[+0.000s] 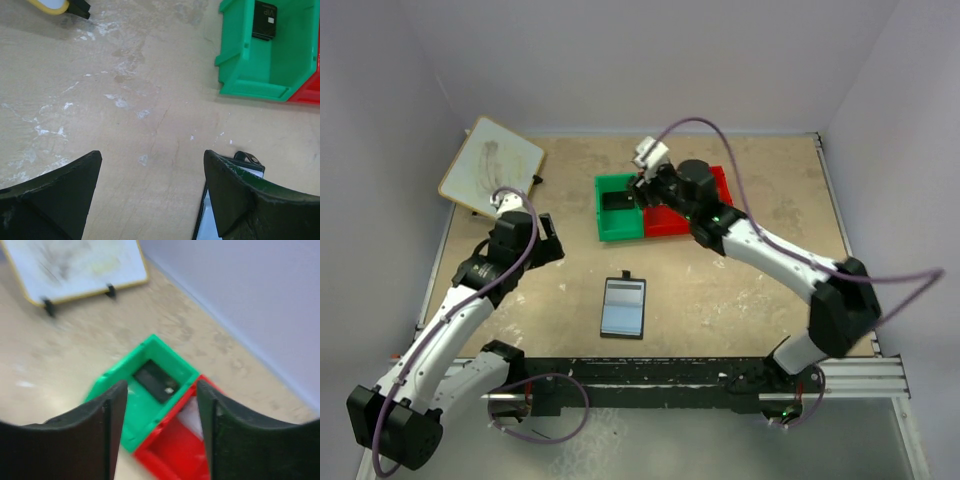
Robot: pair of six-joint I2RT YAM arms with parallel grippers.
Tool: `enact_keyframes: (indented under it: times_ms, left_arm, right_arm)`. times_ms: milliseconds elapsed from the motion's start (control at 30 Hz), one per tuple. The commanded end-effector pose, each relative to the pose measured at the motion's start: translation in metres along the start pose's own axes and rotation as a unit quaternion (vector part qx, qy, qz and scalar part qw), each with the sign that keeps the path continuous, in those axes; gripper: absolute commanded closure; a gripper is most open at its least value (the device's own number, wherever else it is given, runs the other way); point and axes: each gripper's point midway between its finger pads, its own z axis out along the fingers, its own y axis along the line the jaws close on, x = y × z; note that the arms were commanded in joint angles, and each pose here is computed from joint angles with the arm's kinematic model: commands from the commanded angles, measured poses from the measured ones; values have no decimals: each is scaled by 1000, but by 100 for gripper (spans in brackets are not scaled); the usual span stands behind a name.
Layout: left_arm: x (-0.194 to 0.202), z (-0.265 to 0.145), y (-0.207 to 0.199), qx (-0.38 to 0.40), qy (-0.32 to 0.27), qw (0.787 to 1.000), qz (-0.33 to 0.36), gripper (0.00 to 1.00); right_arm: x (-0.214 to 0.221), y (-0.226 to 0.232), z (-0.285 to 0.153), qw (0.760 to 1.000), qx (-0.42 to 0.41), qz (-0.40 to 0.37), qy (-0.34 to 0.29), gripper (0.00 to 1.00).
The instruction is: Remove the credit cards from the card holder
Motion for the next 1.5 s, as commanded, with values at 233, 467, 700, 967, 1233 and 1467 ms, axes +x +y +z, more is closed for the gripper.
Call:
enact_keyframes:
  times_ms: [233, 467, 700, 967, 1233, 1467]
  left_arm:
    - [16, 15, -64, 152, 49, 987, -28, 24]
    - [90, 19, -71, 183, 128, 971, -84, 33]
    - [156, 1, -103, 260, 180, 945, -84, 35]
    - [189, -7, -109, 269, 212, 937, -61, 52]
    - [223, -6, -118, 262, 232, 936, -40, 66]
    - [252, -23, -166, 306, 242, 920, -26, 69]
  right_arm:
    - [30, 148, -109, 828, -215, 518, 18, 45]
    - [89, 191, -116, 805, -118, 569, 125, 42]
    - [116, 222, -118, 781, -162, 579, 170, 48]
    - [152, 246, -121, 723, -166, 638, 206, 52]
    - [209, 234, -132, 707, -44, 648, 279, 51]
    - [231, 198, -127, 711, 48, 635, 298, 51]
